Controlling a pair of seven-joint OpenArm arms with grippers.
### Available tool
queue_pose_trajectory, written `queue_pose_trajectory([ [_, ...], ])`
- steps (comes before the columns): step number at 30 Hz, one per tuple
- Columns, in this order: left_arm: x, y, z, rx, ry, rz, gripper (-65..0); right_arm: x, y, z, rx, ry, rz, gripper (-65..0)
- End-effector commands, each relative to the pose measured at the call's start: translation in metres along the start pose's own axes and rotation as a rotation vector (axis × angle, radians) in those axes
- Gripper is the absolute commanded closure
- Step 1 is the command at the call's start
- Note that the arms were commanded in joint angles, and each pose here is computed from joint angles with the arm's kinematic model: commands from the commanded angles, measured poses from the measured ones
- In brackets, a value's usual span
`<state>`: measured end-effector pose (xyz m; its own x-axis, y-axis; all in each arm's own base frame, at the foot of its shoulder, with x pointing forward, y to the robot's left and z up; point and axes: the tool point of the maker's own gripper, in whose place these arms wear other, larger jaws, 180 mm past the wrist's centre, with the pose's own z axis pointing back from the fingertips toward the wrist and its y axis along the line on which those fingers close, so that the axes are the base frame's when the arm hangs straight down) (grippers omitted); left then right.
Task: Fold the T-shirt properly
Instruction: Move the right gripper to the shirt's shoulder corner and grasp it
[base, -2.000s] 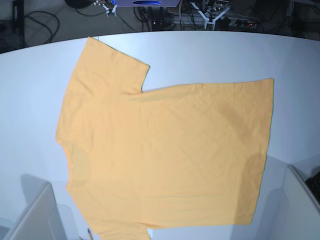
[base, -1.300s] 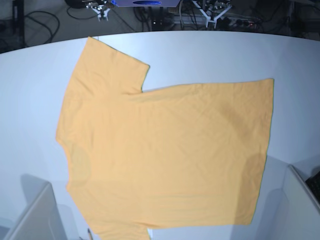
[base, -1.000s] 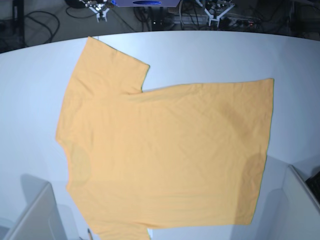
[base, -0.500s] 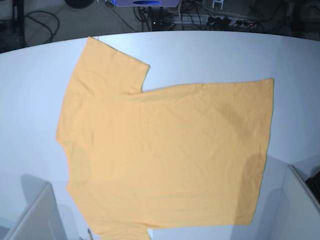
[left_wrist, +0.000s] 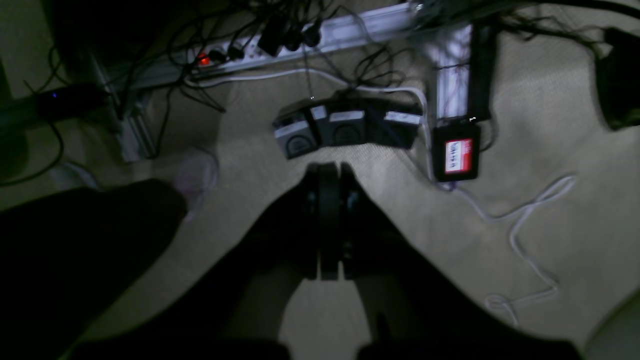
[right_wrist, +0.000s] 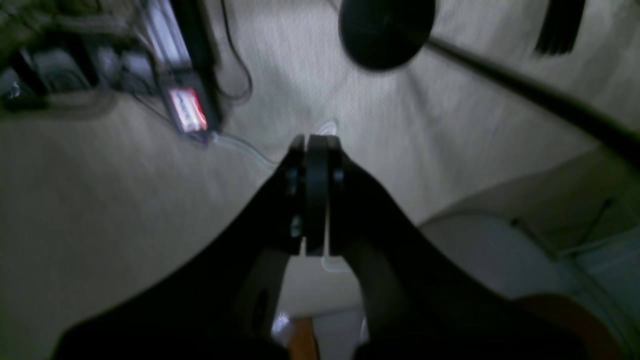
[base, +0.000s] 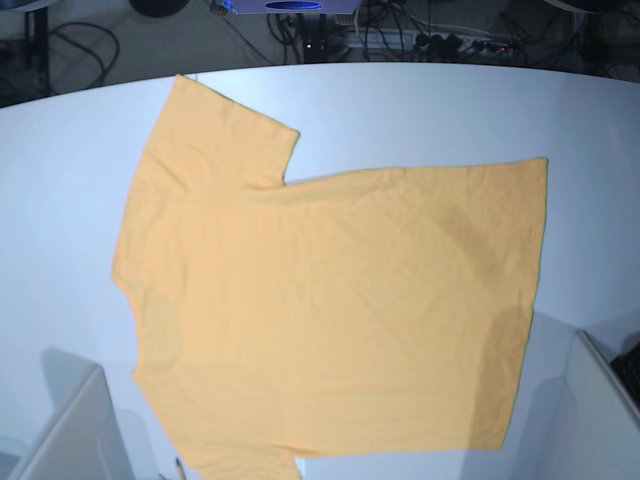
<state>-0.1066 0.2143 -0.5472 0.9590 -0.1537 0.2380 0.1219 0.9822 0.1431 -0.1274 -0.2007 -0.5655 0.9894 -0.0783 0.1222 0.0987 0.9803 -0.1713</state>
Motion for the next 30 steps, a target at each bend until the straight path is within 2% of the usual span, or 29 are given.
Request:
queue_pose_trajectory([
  [1,0.005,0.016,0.01,0.037,-0.03,0.0,0.0,0.0,-0.008,0.011,-0.02,-0.011,-0.016,0.0],
  [7,0.059,0.055,0.064,0.138,-0.204,0.014,0.0,0.067,-0.032,0.057,-0.104,-0.165,-0.111,0.0],
  [14,0.138,0.086,0.131,0.183,-0.45,0.212,0.0,0.155,-0.039,0.105,-0.123,-0.372,-0.15,0.0],
  [17,0.158,0.096,0.145,0.193,-0.515,0.275,0.0,0.191,-0.034,0.126,-0.068,-0.487,-0.236,0.0],
  [20,0.168,0.102,0.149,0.203,-0.55,0.281,0.0,0.223,-0.029,0.142,0.016,-0.585,-0.353,0.0],
  [28,0.196,0.105,0.147,0.202,-0.632,0.298,0.0,0.281,-0.015,0.156,0.228,-0.726,-0.553,-0.3],
  [30,0.201,0.106,0.147,0.203,-0.647,0.3,0.0,0.293,-0.013,0.159,0.288,-0.738,-0.597,-17.4],
])
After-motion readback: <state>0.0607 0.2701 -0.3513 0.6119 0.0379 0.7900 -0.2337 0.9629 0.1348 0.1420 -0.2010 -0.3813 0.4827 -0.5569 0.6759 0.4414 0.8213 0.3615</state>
